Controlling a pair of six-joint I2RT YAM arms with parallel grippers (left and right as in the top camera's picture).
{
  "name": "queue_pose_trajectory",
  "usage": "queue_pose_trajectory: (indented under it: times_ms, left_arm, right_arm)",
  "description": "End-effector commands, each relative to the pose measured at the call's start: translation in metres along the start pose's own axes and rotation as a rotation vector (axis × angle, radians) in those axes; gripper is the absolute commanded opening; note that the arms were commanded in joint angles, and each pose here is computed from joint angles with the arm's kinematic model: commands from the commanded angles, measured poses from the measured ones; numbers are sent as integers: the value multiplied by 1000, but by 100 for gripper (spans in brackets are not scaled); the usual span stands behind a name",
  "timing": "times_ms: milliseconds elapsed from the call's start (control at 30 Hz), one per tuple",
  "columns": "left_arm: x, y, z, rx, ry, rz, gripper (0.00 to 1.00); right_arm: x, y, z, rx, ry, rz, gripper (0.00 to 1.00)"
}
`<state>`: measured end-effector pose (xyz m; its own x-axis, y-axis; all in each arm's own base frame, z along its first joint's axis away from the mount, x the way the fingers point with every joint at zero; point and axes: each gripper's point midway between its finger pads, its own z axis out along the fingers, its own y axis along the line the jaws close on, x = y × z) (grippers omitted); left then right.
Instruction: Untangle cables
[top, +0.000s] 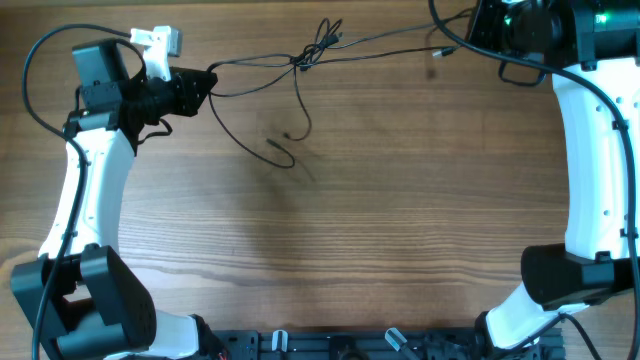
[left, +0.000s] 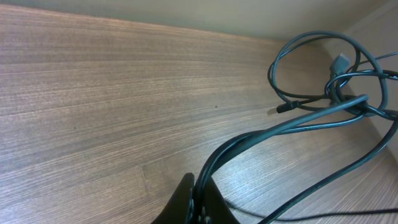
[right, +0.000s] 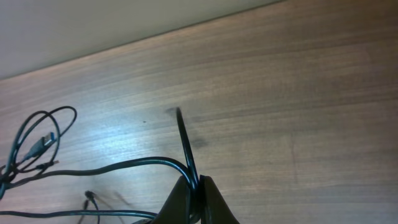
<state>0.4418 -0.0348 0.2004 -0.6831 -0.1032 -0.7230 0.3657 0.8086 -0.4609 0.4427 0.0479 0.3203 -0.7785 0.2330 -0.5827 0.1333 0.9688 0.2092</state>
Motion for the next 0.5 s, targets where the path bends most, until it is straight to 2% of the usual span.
queue_pose_trajectory:
  times_ms: [0, 67, 133, 167, 233, 333, 467]
  left_arm:
    - [-8, 13, -15, -50, -30, 4, 4]
    - [-8, 7, -14, -23, -31, 6, 4]
    - [-7, 3, -12, -8, -27, 10, 4]
    - [-6, -2, -10, 4, -20, 14, 4]
    - [-5, -9, -7, 16, -12, 24, 4]
    - [-3, -24, 1, 43, 1, 46, 4]
    - [-1, -45, 12, 83, 16, 81, 4]
  right_arm:
    - [-10, -29, -10, 86, -42, 29, 5]
    - [-8, -20, -9, 35, -27, 1, 7]
    - [-4, -11, -9, -17, -6, -19, 24]
    - [-2, -9, -9, -30, 2, -18, 27]
    - [0, -8, -9, -39, 12, -26, 48]
    - [4, 3, -10, -102, 29, -112, 64]
    - [12, 21, -12, -215, 51, -221, 67]
